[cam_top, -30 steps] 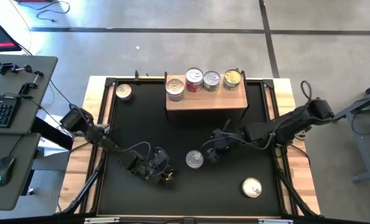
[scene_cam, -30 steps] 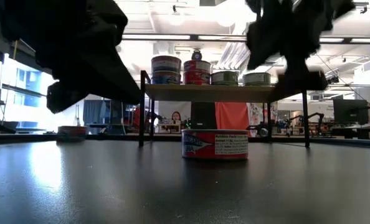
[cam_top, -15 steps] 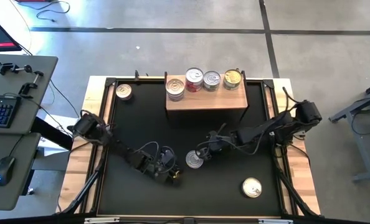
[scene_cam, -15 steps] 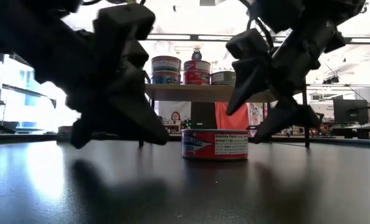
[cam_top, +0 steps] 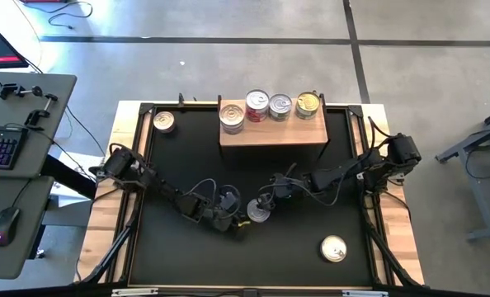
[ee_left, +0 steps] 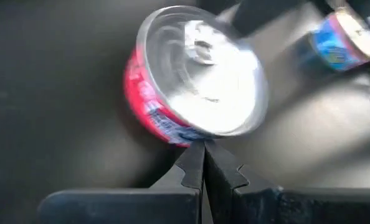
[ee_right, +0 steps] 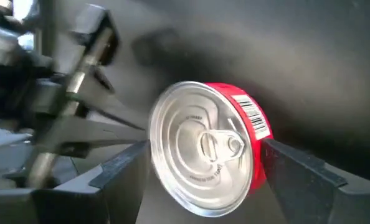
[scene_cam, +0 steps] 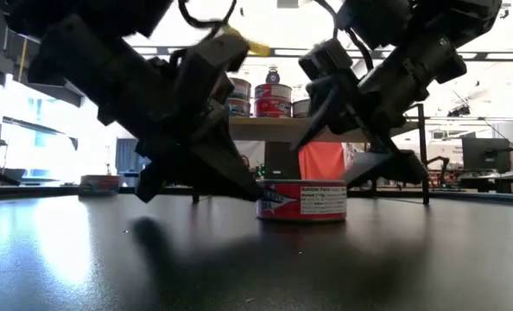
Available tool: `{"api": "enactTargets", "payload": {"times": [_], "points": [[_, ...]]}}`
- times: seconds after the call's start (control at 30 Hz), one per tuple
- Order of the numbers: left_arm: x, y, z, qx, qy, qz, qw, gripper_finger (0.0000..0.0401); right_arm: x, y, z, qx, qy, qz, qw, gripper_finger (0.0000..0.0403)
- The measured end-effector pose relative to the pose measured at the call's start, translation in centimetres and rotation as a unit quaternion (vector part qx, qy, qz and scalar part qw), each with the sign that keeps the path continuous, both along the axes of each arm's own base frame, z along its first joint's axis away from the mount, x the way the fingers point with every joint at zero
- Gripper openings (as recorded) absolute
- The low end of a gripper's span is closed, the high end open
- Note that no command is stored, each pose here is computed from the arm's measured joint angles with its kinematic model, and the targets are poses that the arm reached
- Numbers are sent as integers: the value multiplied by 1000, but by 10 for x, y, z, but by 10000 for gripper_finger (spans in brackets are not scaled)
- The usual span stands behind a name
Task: Stack canned seafood by type on shelf
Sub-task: Stack the red tuna can on top of the red tuna can on the shelf
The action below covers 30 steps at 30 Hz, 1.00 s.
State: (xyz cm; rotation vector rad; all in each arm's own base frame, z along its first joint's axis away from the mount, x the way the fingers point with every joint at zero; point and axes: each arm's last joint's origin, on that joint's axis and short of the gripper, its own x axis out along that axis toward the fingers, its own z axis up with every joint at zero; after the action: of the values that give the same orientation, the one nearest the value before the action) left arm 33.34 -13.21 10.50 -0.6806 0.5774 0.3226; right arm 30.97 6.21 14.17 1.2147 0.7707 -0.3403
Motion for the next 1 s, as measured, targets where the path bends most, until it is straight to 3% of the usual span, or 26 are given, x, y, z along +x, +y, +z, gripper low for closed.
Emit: {"api": "enactTargets", "payload": {"times": [0.47, 0.7, 1.0], "points": [[-5, 7, -8, 8, 64, -16, 998, 0, 13, 4, 23, 17, -122, -12, 992, 291], [-7, 10, -10, 40, 83, -27, 995, 0, 25, 18, 51, 21, -171, 23, 985, 291], [-5, 20, -11, 81, 78, 6, 994, 0, 29, 34, 63, -40, -123, 30, 991, 291]]}}
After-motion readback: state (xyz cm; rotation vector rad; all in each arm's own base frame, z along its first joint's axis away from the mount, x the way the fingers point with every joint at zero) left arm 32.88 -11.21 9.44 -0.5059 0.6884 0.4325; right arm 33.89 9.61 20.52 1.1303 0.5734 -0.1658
